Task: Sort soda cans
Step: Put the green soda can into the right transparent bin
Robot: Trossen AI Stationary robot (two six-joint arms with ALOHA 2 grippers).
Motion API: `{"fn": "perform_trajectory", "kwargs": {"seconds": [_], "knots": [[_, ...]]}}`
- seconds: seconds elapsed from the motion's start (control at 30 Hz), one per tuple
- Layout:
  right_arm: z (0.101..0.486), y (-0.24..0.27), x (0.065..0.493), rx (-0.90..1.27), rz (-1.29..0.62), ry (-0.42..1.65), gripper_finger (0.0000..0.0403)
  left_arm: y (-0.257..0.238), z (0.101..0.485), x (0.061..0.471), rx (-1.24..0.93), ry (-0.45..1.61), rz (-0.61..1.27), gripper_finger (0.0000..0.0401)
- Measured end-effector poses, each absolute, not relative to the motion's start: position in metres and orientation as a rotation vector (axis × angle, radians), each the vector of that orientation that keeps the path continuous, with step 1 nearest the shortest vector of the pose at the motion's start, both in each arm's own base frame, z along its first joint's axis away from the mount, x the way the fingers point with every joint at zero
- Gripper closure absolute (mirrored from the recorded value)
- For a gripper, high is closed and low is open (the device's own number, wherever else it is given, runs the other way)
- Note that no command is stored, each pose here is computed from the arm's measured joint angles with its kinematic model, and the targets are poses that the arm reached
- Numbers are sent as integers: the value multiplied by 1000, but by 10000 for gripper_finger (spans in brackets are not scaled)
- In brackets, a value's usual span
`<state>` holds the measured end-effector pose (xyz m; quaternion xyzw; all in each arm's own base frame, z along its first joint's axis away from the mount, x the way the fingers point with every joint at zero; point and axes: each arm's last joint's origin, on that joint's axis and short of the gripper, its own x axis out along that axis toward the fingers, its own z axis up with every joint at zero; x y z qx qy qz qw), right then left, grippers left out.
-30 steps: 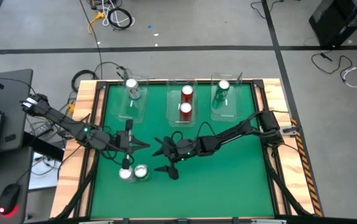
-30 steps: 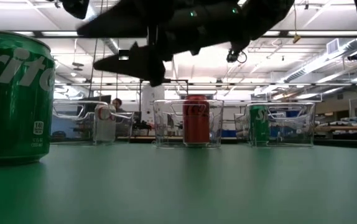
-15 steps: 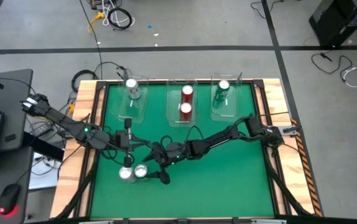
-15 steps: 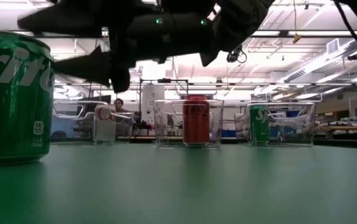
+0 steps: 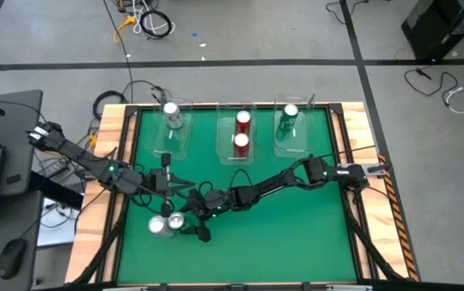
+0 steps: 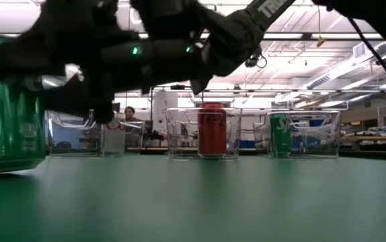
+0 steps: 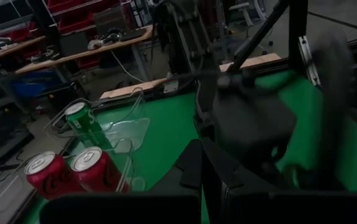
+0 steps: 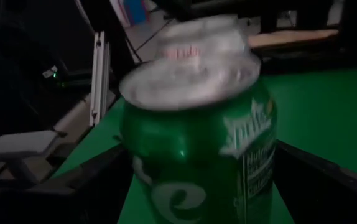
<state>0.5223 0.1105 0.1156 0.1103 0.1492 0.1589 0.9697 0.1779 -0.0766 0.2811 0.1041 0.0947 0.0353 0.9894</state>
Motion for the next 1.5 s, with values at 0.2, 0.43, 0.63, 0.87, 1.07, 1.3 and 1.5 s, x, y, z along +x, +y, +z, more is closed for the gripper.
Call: {"fn": "perform_trajectory", "kwargs": {"seconds": [0.2, 0.43, 0.63, 0.87, 1.07, 1.3, 1.5], "knots": [[113, 108, 526, 206, 344, 326, 53, -77, 281, 178, 208, 188, 71, 398], [114, 105, 526, 197, 356, 331, 92, -77, 282, 178, 203, 180, 71, 398], [128, 102, 522, 171, 354, 398, 92, -76, 284, 178, 202, 170, 98, 398], [177, 97, 500, -1, 236, 563, 94, -75, 291, 179, 246, 105, 151, 398], [226, 85, 466, -114, 79, 722, 95, -75, 295, 180, 283, 74, 154, 398], [280, 69, 417, -219, -191, 861, 95, -73, 298, 179, 287, 56, 219, 398], [301, 46, 362, -235, -443, 937, 95, -73, 301, 179, 286, 37, 229, 398]]}}
